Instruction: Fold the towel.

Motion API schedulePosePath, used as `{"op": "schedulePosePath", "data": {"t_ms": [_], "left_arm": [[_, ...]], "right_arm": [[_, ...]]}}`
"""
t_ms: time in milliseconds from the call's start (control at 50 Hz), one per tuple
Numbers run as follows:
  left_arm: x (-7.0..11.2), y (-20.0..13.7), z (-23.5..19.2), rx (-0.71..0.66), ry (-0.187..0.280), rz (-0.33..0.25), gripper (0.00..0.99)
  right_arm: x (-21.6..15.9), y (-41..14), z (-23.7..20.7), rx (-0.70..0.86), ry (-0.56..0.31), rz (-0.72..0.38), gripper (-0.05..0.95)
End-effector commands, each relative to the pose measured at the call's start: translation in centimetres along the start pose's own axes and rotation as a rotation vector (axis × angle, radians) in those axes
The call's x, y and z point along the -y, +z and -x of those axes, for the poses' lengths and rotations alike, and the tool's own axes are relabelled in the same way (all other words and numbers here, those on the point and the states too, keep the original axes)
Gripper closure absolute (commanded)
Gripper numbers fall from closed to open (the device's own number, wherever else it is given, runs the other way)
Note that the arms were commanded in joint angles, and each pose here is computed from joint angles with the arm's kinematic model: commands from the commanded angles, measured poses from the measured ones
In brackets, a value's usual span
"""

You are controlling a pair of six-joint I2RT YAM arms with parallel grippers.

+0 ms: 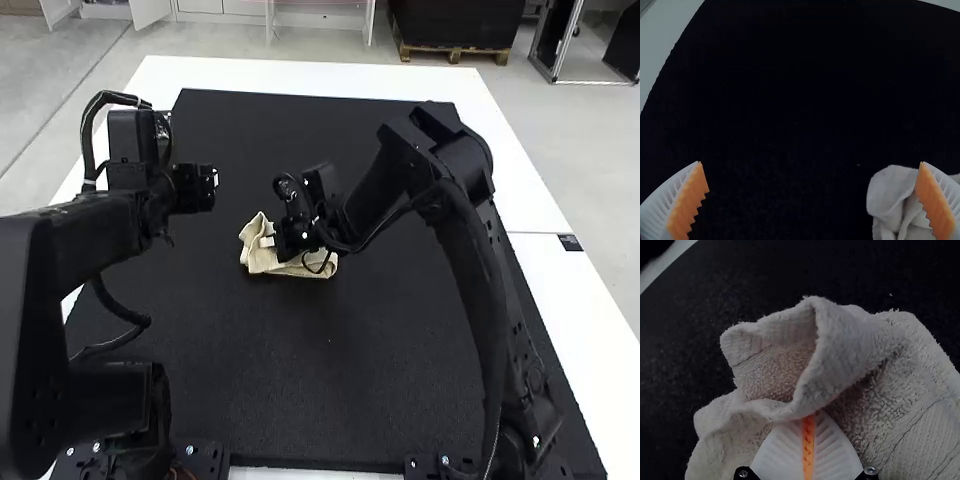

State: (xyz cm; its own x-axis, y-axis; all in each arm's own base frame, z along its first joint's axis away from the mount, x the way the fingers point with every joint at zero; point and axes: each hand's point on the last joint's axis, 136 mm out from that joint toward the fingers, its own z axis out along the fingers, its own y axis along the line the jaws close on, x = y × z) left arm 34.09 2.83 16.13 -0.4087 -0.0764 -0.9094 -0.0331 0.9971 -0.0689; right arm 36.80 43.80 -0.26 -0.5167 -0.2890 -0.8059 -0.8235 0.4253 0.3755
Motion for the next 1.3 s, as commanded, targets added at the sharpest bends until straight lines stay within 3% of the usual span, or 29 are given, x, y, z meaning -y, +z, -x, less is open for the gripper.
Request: {"op": "schedulePosePath", "data": {"t_ms": [0,320,400,600,900,1280], "left_arm": [[0.0,-0.5,2.1,0.054,-0.006,-0.003,0.028],[0.3,-1.3,5.6,0.113,-0.023,-0.008,0.028],[0.3,-1.7,7.1,0.134,-0.043,-0.008,0.028],[0.4,-2.7,10.2,0.167,-0.04,-0.008,0.028],[1.6,-6.9,15.9,0.291,-0.019,-0.027,0.031],[2.1,-14.8,20.5,0.52,0.002,0.002,0.034]], "right_arm": [[-0.8,0.4,0.6,0.012,-0.01,0.02,0.92],[-2.1,-5.9,9.5,0.149,-0.013,0.002,0.92],[-2.3,-8.5,12.3,0.201,-0.018,-0.011,0.92],[-3.5,-16.2,19.5,0.351,-0.044,-0.047,0.92],[-6.2,-27.4,24.7,0.54,-0.114,-0.112,0.92],[-11.0,-44.6,26.0,0.839,-0.202,-0.265,0.9]]}}
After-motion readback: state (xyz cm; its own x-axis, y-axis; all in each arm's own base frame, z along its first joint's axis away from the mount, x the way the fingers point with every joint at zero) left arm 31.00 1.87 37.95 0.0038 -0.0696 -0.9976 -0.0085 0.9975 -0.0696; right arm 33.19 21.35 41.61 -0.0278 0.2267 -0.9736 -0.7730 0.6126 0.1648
